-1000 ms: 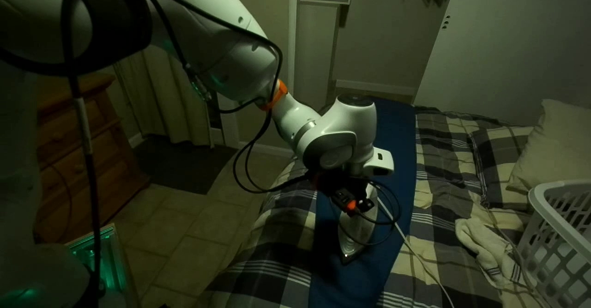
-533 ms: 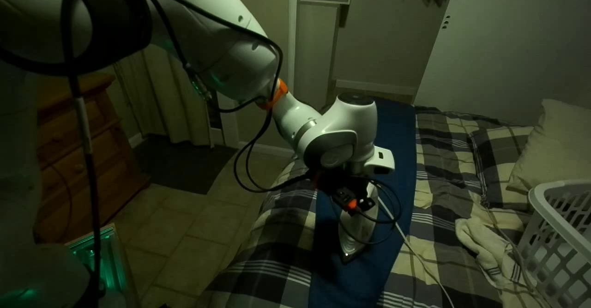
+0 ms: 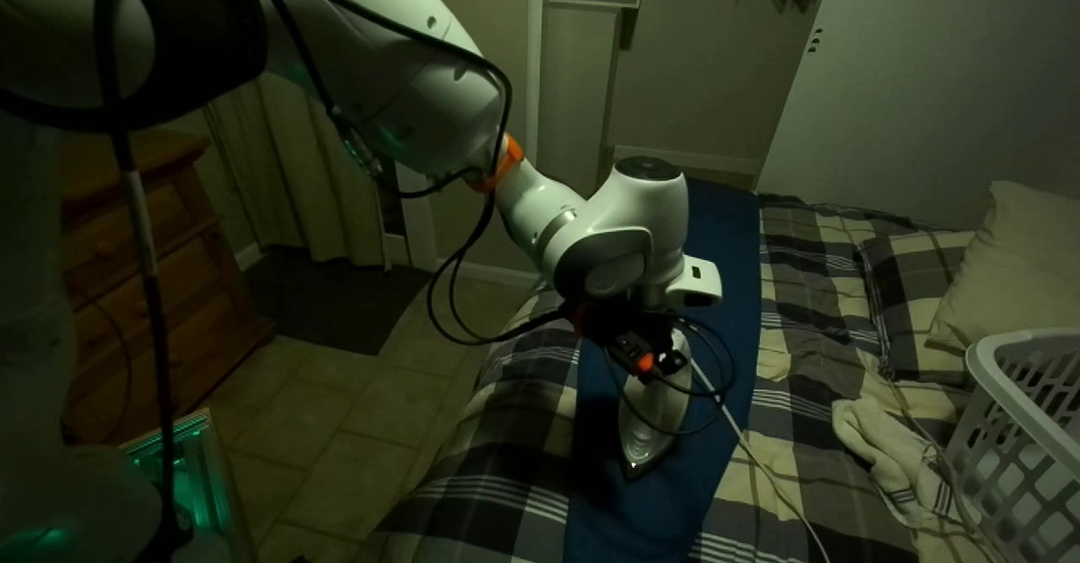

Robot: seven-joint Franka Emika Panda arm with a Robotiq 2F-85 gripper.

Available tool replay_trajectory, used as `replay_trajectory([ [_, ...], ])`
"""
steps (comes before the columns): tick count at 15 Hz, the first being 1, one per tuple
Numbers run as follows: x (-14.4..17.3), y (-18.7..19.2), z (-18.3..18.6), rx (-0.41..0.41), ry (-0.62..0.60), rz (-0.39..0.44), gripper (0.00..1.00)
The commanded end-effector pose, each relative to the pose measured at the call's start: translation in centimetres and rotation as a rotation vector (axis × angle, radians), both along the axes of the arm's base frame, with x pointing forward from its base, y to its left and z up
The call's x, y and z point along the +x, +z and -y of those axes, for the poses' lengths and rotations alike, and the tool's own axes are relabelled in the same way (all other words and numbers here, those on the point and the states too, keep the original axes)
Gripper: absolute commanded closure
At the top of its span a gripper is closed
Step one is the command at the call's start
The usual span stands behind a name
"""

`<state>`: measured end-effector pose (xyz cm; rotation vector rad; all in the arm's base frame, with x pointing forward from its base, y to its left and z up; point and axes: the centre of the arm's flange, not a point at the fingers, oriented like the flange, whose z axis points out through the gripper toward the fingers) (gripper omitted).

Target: Press a button on the pressing iron

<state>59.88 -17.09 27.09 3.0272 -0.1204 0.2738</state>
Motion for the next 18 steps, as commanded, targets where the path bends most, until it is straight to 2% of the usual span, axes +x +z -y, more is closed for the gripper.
replay_trajectory([
  [1,-0.1,1.4,-0.1,-0.005,0.014,0.016,0.68],
  [2,-0.1,1.7,-0.1,-0.011,0.016,0.025,0.67],
  [3,0.0,2.0,-0.1,-0.012,0.017,0.029,0.62],
  [12,-0.9,6.6,0.6,-0.071,0.044,0.077,0.00],
  [18,-2.0,10.7,1.0,-0.114,0.063,0.100,0.00],
])
